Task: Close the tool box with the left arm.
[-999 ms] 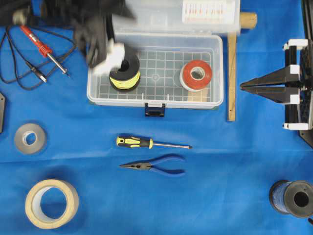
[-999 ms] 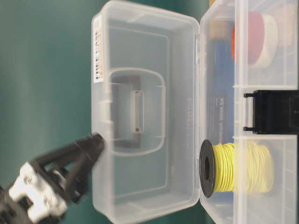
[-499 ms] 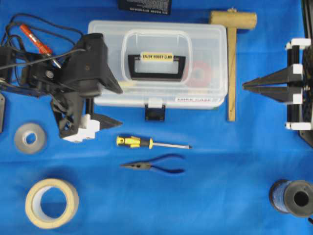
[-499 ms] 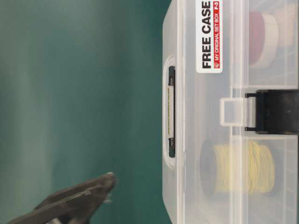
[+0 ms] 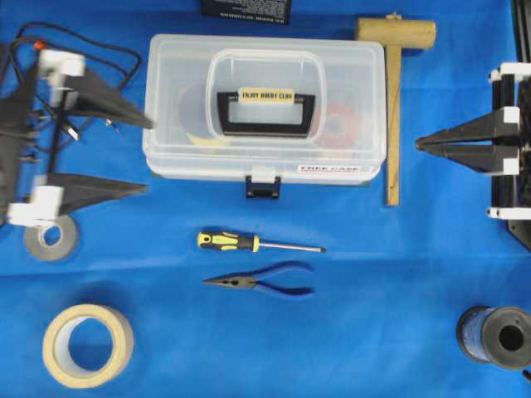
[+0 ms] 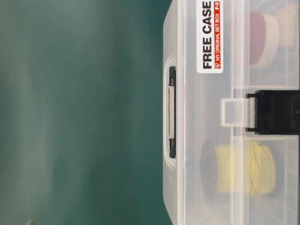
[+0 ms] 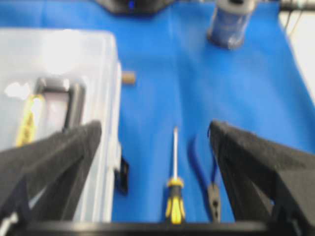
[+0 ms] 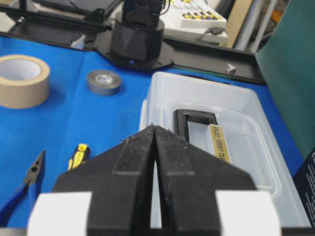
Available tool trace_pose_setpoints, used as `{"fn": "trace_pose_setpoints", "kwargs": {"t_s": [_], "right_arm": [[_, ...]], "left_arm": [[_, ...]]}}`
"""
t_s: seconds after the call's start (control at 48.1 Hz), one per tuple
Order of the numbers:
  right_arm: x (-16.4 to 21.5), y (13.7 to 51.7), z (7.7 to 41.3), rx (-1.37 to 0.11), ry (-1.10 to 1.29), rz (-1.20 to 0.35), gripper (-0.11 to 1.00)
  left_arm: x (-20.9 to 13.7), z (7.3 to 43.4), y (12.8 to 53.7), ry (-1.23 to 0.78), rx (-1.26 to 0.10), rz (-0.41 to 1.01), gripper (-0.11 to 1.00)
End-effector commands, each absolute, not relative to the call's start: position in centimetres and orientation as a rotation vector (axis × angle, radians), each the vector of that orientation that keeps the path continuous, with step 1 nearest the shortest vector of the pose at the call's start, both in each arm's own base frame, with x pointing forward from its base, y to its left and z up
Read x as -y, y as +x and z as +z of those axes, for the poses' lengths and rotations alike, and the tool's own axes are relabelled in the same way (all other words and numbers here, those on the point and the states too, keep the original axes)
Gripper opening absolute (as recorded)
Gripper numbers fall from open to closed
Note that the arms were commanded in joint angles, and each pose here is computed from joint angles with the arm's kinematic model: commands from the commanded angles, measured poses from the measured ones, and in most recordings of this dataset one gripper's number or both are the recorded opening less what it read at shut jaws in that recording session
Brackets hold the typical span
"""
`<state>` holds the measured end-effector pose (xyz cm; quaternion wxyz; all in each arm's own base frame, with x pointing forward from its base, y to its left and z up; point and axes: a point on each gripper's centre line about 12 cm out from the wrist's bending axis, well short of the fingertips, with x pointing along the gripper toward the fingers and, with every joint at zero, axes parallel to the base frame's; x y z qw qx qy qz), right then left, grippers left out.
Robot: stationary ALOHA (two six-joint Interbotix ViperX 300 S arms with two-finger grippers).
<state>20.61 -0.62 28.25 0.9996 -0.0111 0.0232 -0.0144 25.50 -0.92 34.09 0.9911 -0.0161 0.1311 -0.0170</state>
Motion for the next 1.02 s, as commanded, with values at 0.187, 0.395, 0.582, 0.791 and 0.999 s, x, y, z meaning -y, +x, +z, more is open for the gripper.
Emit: {"fn": "trace_pose_setpoints", "kwargs": {"t_s": [0.187,0.395,0.582,0.791,0.999], "right_arm": [[0.7,20.8,29.5,-0.013,-0.026,-0.030,0.00],[0.7,20.8,29.5,-0.013,-0.026,-0.030,0.00],[0.6,20.8,29.4,-0.014,-0.027,-0.030,0.00],[0.6,20.8,29.4,-0.016,-0.027,-0.030,0.00],[0.6,20.8,29.3,-0.017,-0.026,-0.030,0.00]], "left_arm": [[0.6,29.9,21.0,-0.039,-0.145,-0.028,0.88],[1.0,25.4,18.2,-0.038,-0.050,-0.054,0.88],[1.2,23.2,16.9,-0.037,-0.037,-0.065,0.88],[1.1,22.1,16.7,-0.036,-0.072,-0.065,0.87],[1.1,21.9,16.7,-0.034,-0.083,-0.065,0.87]]}}
